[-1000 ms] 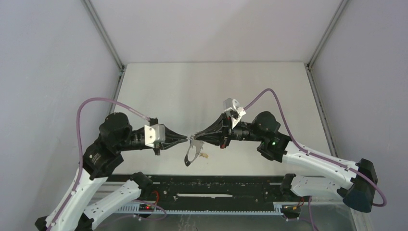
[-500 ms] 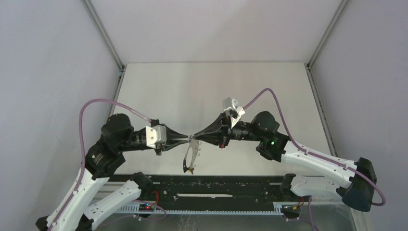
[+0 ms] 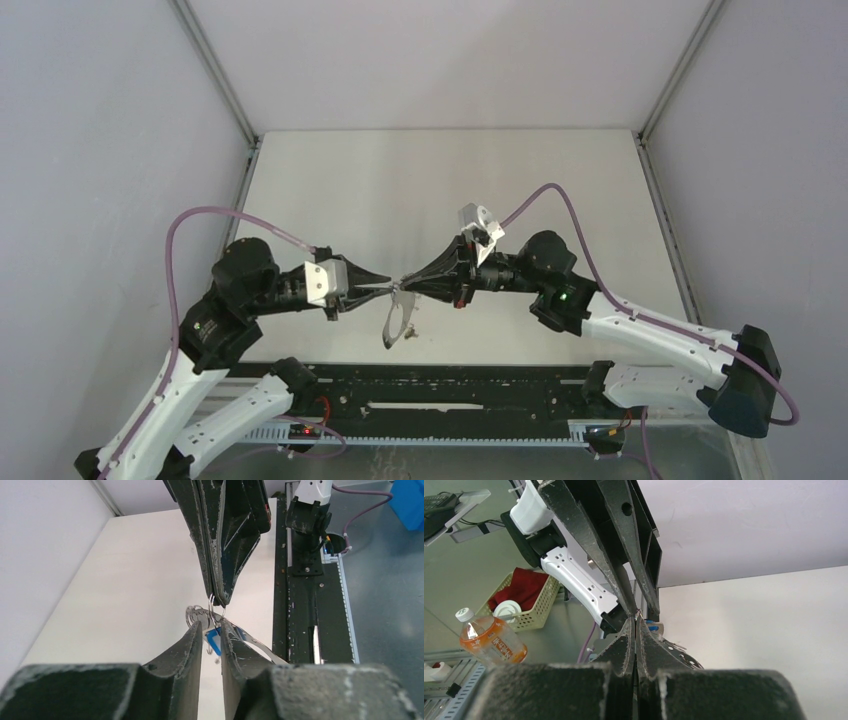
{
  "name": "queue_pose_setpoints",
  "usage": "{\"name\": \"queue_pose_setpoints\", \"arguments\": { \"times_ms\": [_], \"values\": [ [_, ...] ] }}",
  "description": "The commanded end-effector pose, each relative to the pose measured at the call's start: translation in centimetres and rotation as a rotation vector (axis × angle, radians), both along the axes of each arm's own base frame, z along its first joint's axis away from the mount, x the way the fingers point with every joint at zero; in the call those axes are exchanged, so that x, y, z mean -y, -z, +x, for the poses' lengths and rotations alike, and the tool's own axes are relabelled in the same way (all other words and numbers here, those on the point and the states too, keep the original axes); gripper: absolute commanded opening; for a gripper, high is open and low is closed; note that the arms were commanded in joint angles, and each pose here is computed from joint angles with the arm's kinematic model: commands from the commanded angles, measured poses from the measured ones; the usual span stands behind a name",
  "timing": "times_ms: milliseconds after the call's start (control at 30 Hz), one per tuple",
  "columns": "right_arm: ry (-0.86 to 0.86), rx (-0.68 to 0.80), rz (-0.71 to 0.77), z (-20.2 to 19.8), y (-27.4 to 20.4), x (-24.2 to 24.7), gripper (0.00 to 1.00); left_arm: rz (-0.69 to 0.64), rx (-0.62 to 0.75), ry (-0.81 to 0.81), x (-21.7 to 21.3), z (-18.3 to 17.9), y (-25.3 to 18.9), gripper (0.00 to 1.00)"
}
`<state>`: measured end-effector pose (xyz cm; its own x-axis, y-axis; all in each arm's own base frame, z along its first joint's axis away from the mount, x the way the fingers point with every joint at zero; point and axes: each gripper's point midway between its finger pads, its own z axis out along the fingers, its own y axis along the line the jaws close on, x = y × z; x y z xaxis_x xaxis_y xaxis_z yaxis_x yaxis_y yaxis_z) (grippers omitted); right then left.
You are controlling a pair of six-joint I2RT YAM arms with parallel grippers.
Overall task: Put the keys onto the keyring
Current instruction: Adjust the key on the keyring.
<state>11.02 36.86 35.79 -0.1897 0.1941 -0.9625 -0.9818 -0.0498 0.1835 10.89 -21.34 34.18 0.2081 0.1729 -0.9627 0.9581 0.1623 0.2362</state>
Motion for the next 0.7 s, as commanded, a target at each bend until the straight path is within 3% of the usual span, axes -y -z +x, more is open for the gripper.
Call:
{"name": "queue_pose_setpoints", "arguments": {
  "times_ms": [0,200,433,567,667],
  "values": [
    [-0.013,0.030,0.073,-0.6,-2.6,0.2,0.00,-0.018,0.000,0.025,0.6,-0.1,0.0,0.20],
    [0.005,0.036,0.078,-0.4,-2.8,0.5,0.00,0.006,0.028,0.027,0.3,-0.3,0.8,0.01],
    [0.015,0.037,0.083,-0.2,-3.0,0.5,0.00,0.045,0.081,0.081,0.3,-1.4,1.8,0.00],
    [0.020,0.036,0.083,-0.2,-3.0,0.5,0.00,0.057,0.087,0.110,0.4,-1.9,2.2,0.05],
    [0.019,0.034,0.078,-0.2,-2.9,0.5,0.00,0.059,0.076,0.111,0.5,-1.9,2.2,0.22]
  ]
}}
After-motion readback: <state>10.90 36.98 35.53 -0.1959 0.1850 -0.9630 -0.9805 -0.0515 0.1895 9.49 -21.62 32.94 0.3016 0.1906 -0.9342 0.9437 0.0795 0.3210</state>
